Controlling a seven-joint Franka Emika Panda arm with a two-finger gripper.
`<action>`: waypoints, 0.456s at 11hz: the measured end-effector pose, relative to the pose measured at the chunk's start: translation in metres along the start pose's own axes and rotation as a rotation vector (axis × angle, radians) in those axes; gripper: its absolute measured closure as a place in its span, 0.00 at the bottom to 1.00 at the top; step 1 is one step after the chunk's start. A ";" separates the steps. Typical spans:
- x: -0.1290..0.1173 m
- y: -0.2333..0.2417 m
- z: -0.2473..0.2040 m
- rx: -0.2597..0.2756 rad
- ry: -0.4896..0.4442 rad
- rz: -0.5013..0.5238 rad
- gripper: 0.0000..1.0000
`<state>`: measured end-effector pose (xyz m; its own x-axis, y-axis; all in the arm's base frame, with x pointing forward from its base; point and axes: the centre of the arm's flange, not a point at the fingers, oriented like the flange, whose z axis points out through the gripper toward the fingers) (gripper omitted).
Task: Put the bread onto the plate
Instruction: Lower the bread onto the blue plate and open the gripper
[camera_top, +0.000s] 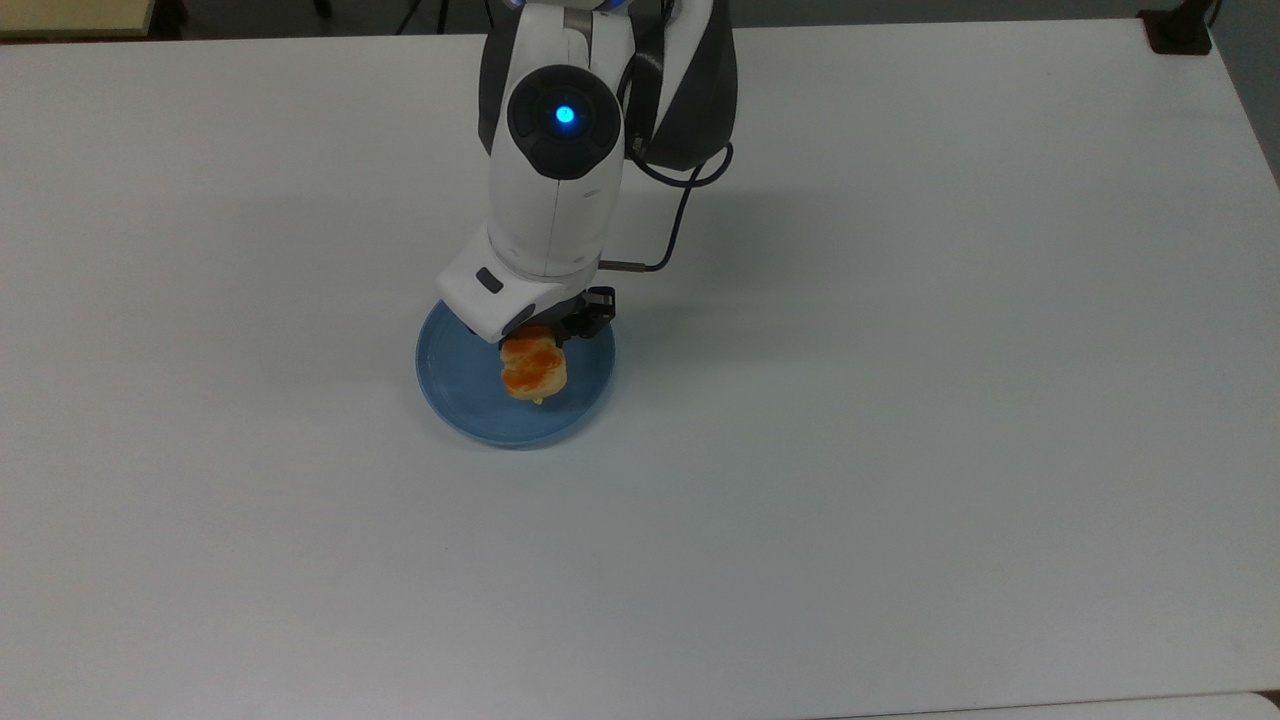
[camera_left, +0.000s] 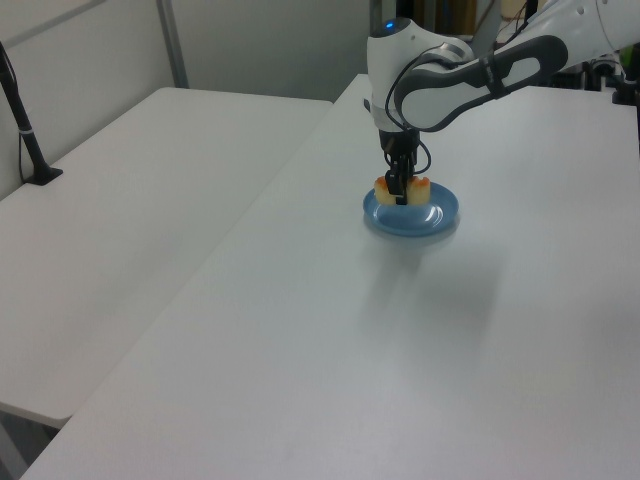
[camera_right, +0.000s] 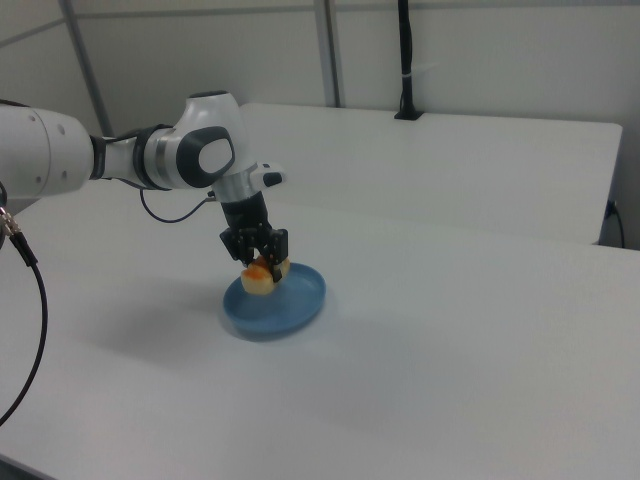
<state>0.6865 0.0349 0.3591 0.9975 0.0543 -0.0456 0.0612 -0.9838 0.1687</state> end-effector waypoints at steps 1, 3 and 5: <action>-0.001 0.004 0.003 -0.022 -0.007 -0.006 0.43; -0.004 0.007 0.010 -0.054 -0.025 -0.020 0.13; -0.004 0.007 0.008 -0.056 -0.020 0.006 0.00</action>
<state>0.6824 0.0265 0.3530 0.9969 0.0446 -0.0644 0.0580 -0.9729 0.2239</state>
